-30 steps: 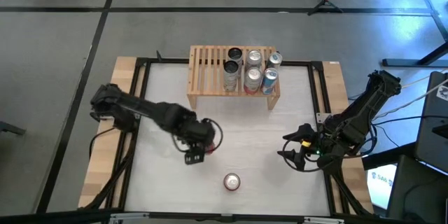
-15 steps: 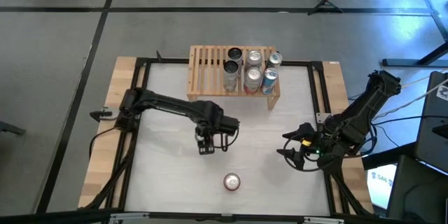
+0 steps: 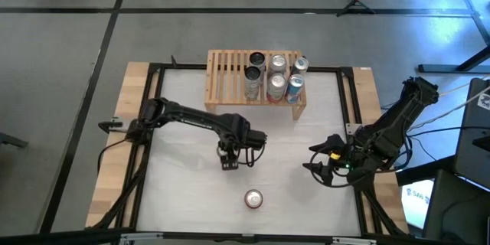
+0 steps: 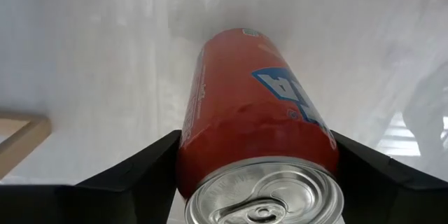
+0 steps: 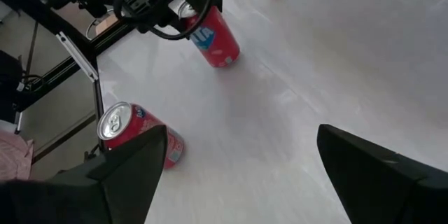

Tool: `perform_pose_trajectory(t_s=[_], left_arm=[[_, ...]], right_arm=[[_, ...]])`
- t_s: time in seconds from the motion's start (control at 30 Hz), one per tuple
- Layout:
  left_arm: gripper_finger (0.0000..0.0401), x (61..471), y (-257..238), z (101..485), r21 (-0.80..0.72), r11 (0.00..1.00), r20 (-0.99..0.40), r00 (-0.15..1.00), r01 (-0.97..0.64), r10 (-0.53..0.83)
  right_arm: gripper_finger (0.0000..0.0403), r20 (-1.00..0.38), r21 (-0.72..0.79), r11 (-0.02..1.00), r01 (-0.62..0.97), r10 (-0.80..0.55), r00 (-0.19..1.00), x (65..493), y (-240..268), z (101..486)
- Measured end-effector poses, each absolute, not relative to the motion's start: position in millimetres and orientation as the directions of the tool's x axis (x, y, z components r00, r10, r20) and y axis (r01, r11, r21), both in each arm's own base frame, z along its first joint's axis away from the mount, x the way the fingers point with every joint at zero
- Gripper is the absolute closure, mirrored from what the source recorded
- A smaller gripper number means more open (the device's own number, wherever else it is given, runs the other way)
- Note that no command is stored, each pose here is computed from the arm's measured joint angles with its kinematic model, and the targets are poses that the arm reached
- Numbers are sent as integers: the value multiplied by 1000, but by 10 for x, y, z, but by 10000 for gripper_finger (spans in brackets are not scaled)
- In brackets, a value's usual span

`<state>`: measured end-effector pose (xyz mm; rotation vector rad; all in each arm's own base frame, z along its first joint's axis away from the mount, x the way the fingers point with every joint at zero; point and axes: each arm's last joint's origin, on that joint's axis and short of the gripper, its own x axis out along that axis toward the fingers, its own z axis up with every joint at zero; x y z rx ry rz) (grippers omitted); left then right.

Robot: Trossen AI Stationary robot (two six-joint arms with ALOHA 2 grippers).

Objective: Place canned beverage on shelf
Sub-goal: Put the top red soda can on the shelf

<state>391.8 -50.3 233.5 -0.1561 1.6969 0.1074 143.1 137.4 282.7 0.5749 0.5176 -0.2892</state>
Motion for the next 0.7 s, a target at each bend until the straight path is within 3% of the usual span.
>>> perform_pose_trajectory(t_s=[0.37,0.7], left_arm=[[103,3938,-552,2328,5,986,-995,-98,-168,-12],[38,3949,-534,2330,11,987,-996,-88,-162,-4]], right_arm=[[42,-540,435,809,395,-117,834,1430,1374,2826],[42,-540,414,825,385,-118,833,1430,1374,2826]])
